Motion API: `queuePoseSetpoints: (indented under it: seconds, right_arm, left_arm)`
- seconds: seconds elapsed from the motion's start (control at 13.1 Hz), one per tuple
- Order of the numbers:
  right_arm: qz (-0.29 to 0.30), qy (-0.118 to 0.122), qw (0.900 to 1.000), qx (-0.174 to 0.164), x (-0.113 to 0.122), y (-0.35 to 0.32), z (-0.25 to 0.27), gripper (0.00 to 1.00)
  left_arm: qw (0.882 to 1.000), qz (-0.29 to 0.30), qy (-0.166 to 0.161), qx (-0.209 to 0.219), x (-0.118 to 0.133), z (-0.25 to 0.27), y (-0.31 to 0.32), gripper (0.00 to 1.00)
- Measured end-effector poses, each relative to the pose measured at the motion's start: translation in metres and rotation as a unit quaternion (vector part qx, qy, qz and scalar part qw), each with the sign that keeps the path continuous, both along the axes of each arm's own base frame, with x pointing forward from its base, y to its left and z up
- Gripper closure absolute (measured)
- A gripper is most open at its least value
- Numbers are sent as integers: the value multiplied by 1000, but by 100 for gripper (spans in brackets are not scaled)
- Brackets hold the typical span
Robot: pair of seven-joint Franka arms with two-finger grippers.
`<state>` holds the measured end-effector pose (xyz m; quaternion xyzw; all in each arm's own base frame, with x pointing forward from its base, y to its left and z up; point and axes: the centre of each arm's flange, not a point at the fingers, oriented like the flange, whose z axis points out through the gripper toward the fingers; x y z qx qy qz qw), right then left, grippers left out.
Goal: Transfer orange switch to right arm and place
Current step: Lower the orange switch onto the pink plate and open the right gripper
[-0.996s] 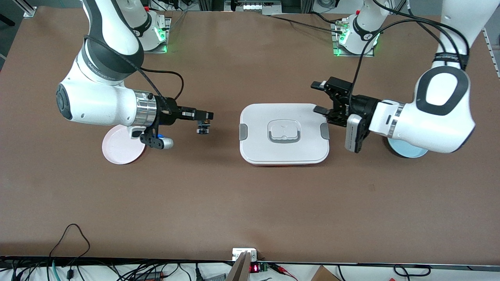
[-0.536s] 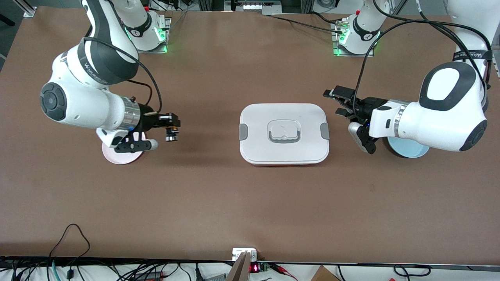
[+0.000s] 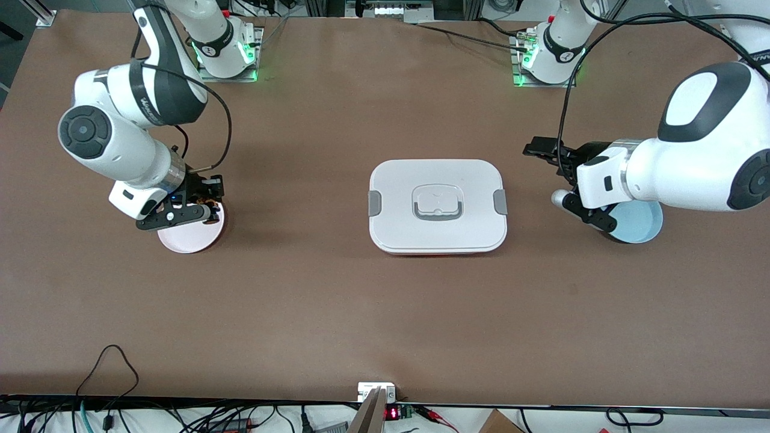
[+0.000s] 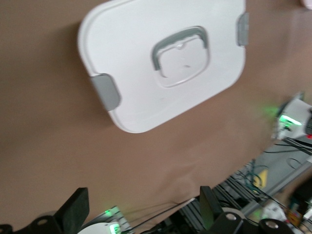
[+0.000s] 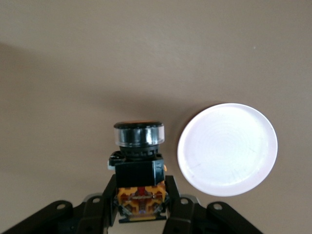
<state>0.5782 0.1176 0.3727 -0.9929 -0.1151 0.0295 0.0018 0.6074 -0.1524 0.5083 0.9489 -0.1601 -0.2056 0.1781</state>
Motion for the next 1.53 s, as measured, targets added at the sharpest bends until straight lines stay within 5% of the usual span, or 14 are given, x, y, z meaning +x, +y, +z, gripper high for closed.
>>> queuePoseSetpoints:
  seconds: [0.23,0.46,1.0,1.23,1.46,1.53]
  right_arm:
    - [5,-14,1000,-9,-20,-47,-58,59]
    - [-4,-19,1000,-22,-31,-86,-92,59]
    - [-8,-26,999,-20,-34,-130,-172,59]
    - [-7,-26,999,-20,-34,-136,-186,33]
    - [-7,-49,999,-21,-13,-136,-158,1]
    - [-7,-53,998,-22,-3,-135,-137,0]
  left_arm:
    - [995,0,-30,99,-7,21,6,0]
    - [977,-17,-89,192,-9,44,1,0]
    - [968,28,-130,212,-13,89,27,0]
    - [965,112,-171,166,-8,99,79,0]
    - [960,111,-199,161,-23,87,107,0]
    - [960,108,-202,161,-31,82,107,0]
